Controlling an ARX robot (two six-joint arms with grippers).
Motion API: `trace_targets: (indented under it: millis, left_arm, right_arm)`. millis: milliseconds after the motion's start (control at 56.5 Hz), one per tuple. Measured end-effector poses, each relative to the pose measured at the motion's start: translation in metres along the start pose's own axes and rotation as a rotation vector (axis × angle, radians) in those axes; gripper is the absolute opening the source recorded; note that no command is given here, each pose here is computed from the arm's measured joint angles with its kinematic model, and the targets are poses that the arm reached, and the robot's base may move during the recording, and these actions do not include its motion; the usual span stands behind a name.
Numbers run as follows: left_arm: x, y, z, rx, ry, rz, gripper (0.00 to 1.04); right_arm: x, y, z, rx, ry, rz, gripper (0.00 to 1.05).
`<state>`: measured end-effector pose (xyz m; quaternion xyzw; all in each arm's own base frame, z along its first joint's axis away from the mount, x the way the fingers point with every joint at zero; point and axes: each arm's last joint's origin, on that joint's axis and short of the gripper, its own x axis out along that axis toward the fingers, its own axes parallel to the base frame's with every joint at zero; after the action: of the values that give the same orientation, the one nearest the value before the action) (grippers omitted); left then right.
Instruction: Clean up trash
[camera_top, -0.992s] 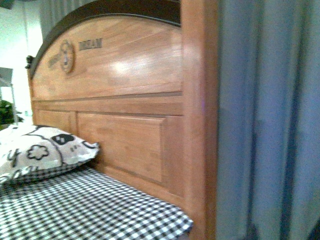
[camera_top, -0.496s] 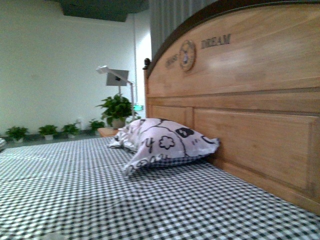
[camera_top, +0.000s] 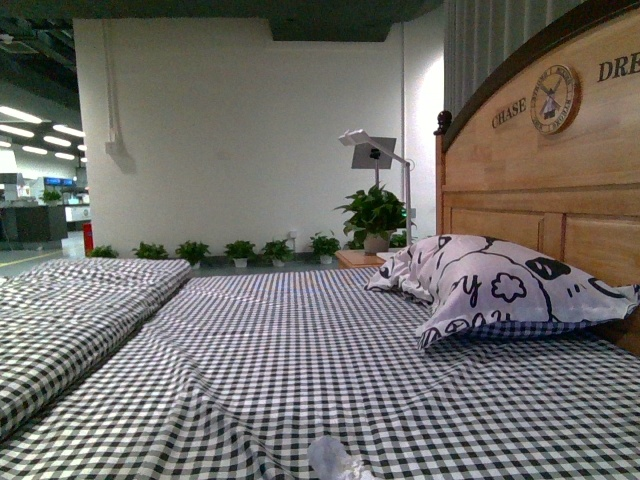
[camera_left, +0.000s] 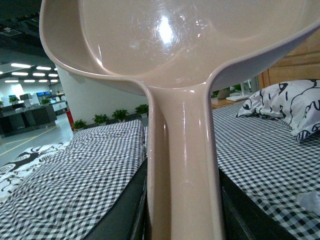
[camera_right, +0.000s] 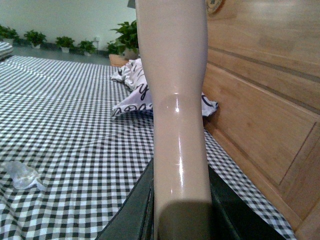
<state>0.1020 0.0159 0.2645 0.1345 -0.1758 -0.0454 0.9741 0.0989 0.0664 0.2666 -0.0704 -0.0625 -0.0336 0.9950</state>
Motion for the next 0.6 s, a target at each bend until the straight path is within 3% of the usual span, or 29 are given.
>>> trace_targets:
  millis: [18, 142, 177, 390, 602]
  left_arm:
    - [0.000, 0.000, -0.001, -0.001, 0.010, 0.001, 0.28]
    - [0.018, 0.011, -0.003, -0.116, 0.487, -0.043, 0.28]
    - [0.024, 0.015, -0.013, -0.110, 0.536, -0.074, 0.28]
    - [0.061, 0.033, -0.034, 0.029, 0.549, -0.245, 0.27]
    - [0.079, 0.030, -0.064, 0.131, 0.627, -0.448, 0.27]
  right_arm:
    - [0.000, 0.000, 0.000, 0.000, 0.001, -0.006, 0.21]
    - [0.000, -0.001, 0.001, 0.005, -0.003, -0.010, 0.21]
    - [-0.001, -0.001, 0.001, 0.005, -0.004, -0.005, 0.21]
    - [0.000, -0.001, 0.001, 0.004, -0.003, -0.006, 0.21]
    - [0.000, -0.001, 0.001, 0.004, -0.002, -0.010, 0.21]
